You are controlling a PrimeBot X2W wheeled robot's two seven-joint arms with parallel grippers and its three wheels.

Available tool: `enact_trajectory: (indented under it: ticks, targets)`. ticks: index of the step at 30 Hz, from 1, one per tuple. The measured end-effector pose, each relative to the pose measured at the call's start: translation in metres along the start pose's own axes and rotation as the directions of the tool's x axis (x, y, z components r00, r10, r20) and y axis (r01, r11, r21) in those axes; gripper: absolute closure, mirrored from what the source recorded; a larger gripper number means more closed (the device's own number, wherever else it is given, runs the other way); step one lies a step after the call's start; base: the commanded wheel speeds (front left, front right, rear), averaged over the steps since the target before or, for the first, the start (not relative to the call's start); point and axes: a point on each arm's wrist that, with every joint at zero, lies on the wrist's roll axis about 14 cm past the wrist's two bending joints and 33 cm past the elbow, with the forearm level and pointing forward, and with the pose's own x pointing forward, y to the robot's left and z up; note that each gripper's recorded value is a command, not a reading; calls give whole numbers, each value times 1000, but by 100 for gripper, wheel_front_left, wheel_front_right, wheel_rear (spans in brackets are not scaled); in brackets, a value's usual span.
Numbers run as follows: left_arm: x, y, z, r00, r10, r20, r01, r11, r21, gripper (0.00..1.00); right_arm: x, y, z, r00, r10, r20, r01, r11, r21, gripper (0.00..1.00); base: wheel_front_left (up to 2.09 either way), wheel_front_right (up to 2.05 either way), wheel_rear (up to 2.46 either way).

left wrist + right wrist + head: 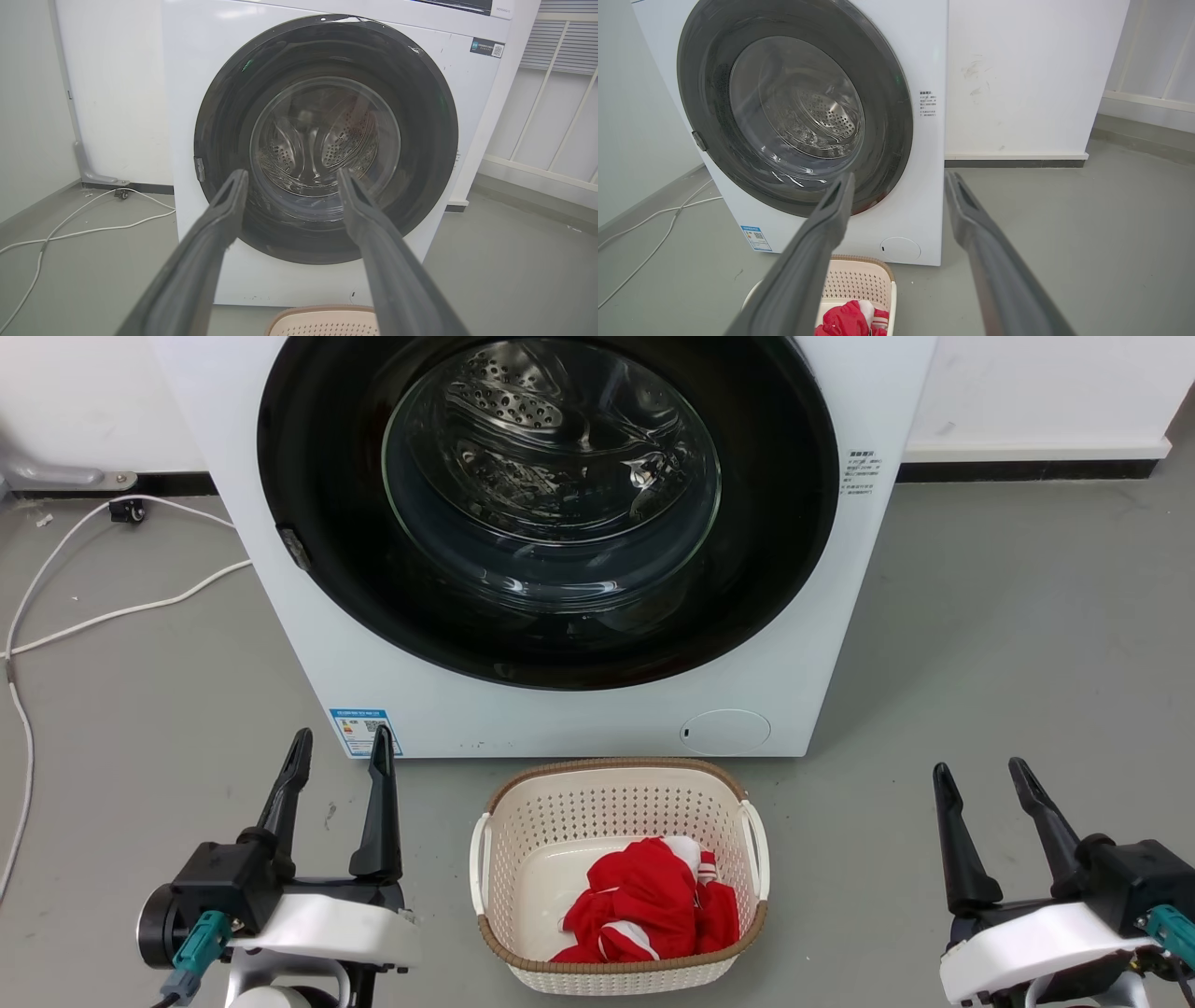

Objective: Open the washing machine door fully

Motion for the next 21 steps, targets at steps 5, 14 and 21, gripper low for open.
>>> enact_trajectory:
  ticks: [5, 14, 21]
  targets:
    - [-1, 0, 0, 1000, -3, 5, 3, 1000, 25, 0, 0, 1, 0, 1000, 4, 2, -3, 1000, -24, 0, 0, 0, 0]
    - [-2, -3, 2, 1000, -10, 19, 9, 998, 64, 0, -1, 1, 2, 1000, 6, 16, -5, 999, -42, 0, 0, 0, 0]
    - [-4, -4, 3, 999, -16, 29, 14, 996, 89, 0, -2, 2, 2, 1000, 8, 21, -7, 999, -52, 0, 0, 0, 0]
